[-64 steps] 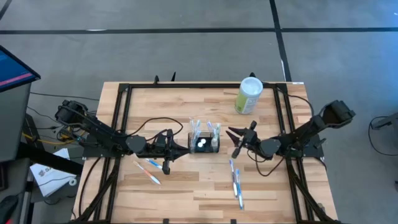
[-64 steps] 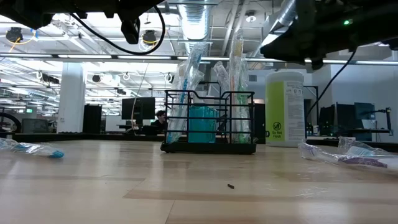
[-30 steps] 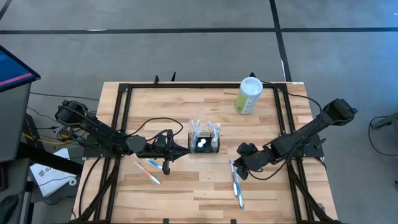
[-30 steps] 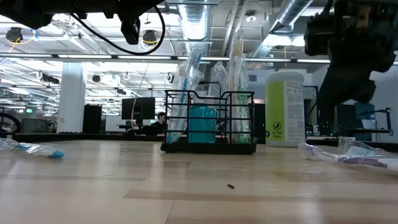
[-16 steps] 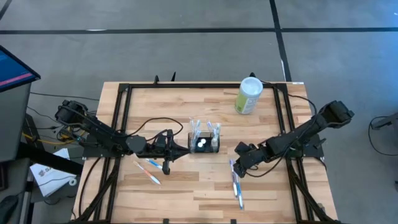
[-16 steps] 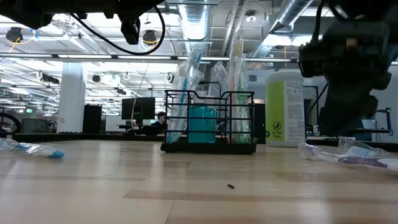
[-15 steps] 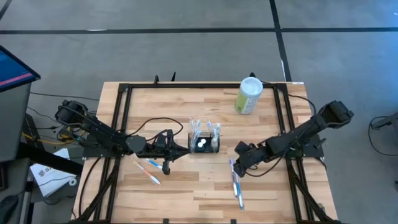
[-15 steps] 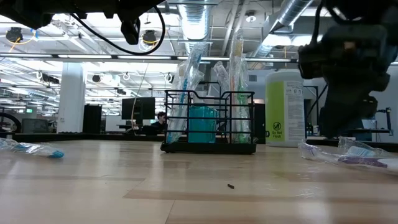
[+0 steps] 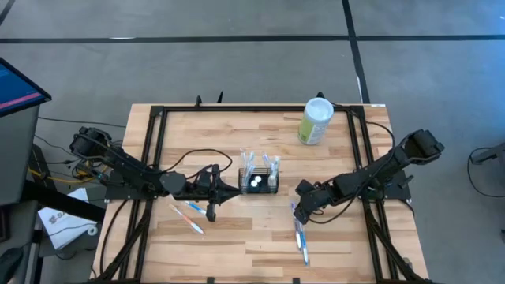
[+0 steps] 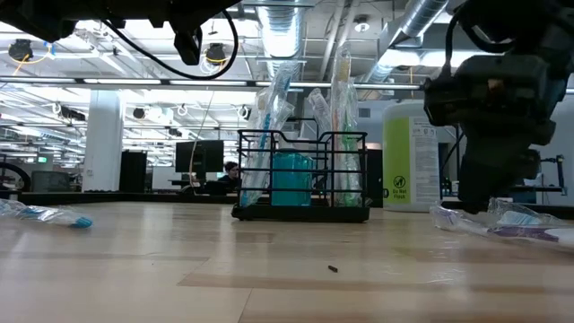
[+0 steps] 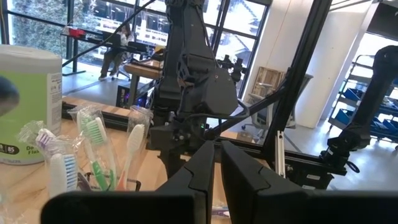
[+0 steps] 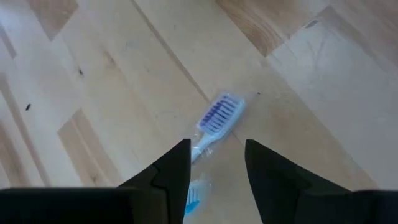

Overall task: Pick & Place toothbrushing station
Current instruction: Put the purple toothbrush into the left compartment of the organizer

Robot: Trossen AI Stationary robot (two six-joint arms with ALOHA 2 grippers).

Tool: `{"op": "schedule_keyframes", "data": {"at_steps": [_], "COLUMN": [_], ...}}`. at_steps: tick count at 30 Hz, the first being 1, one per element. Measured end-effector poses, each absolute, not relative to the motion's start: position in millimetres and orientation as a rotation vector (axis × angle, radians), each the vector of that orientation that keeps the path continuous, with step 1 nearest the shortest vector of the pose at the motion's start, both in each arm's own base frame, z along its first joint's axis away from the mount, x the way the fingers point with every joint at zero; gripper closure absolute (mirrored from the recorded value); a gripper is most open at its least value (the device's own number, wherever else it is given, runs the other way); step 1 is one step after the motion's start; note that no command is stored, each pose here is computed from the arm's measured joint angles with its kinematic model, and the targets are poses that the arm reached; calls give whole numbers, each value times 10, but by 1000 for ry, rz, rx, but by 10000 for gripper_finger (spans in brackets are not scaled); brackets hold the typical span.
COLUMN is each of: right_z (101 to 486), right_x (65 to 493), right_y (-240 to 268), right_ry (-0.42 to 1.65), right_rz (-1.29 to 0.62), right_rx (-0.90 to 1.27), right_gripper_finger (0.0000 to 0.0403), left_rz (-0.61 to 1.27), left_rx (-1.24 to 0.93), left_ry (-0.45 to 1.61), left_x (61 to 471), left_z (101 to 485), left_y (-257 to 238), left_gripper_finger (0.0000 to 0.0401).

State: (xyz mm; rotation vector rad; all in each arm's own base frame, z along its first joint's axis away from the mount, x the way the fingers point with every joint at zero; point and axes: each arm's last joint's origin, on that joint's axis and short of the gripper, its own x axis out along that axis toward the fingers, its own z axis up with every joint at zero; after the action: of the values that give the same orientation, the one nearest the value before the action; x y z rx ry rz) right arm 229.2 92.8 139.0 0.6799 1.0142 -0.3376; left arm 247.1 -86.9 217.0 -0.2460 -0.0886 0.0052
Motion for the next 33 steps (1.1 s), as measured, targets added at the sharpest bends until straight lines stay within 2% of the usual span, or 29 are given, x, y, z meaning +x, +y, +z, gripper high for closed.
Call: {"op": "schedule_keyframes", "data": {"at_steps": [8, 12, 20, 27, 33], "right_z": [1236, 1241, 1257, 1283, 1470], "right_x": [2375, 2393, 2418, 2430, 2423], "right_y": [930, 936, 934, 938, 932], "right_ry": [1052, 1058, 1050, 1031, 933], "right_rz": [-341, -335, -313, -285, -251], "right_rx": [677, 653, 633, 616, 598], "right_gripper_finger": [270, 287, 394, 401, 403], "left_rz": [6, 6, 7, 7, 8], "left_rx": [-244, -243, -241, -240, -237], "left_ry": [-83, -81, -76, -73, -66], "left_x": [2471, 2472, 2472, 2472, 2473], "left_z": [2165, 2163, 2158, 2154, 2147], "left_y": [-869, -870, -870, -870, -870], "left_gripper_finger": [380, 380, 380, 380, 380]}}
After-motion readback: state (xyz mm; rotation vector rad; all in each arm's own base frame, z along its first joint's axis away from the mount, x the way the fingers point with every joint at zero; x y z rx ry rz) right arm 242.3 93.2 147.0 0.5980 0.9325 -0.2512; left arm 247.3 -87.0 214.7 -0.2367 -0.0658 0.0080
